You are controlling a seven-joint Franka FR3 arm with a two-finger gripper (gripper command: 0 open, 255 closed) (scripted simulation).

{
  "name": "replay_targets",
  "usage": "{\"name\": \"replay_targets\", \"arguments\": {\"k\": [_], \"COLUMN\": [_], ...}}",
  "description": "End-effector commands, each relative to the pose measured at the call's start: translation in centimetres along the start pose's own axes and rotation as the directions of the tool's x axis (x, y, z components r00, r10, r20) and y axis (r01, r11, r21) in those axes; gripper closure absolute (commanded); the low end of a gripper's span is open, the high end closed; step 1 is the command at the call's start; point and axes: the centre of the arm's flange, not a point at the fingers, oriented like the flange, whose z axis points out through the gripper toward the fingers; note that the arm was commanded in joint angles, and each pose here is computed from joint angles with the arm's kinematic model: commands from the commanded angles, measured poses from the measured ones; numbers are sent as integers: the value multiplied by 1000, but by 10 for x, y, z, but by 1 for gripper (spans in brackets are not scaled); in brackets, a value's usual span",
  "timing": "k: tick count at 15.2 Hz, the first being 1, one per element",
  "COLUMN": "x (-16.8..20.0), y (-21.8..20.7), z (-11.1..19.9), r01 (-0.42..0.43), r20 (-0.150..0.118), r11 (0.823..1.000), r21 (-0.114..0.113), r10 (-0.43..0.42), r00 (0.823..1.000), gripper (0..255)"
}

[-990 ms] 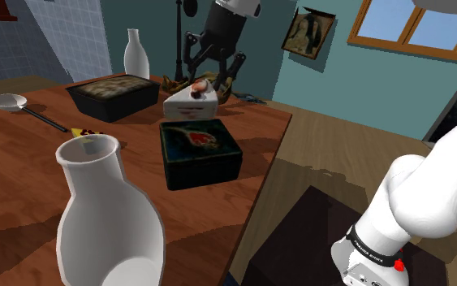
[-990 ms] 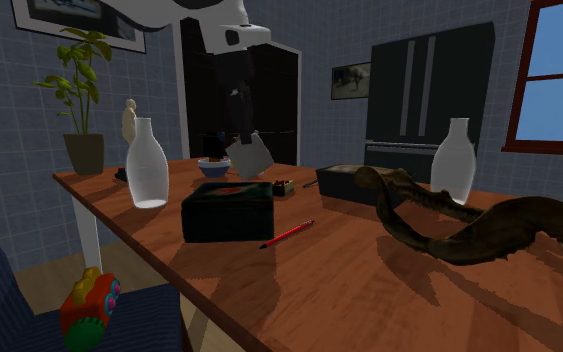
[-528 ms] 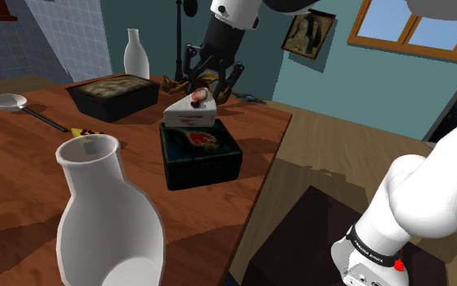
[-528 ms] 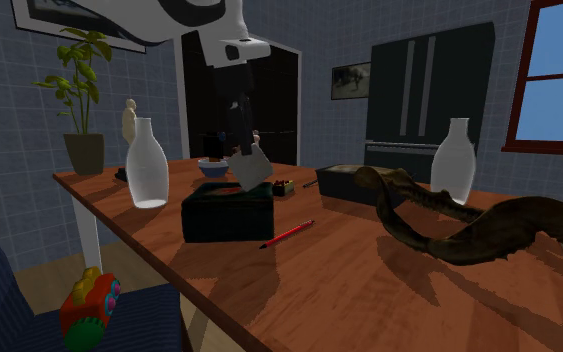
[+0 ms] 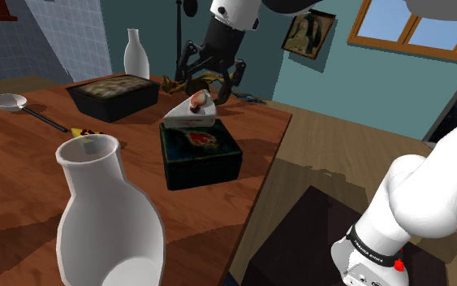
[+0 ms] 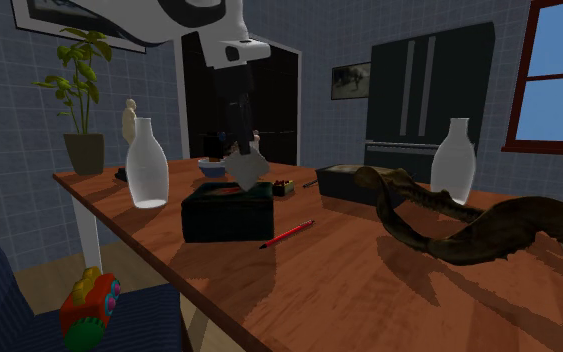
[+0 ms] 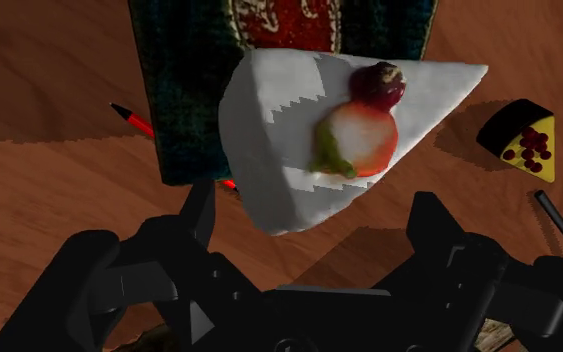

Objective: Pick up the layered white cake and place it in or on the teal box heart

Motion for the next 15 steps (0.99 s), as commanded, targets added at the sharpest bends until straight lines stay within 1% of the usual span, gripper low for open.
{"name": "replay_targets", "arguments": {"k": [1, 3, 7, 15], "x": [0, 0, 0, 0], "y": [0, 0, 0, 0], "z": [0, 0, -50, -50], "r01": [0, 0, 0, 0], "r20": [0, 0, 0, 0], "r11": [1000, 1000, 1000, 1000], "r21": [-1, -1, -1, -1], "r10": [0, 0, 0, 0], "r00": [1000, 1000, 1000, 1000], "gripper": [0, 0, 0, 0]}}
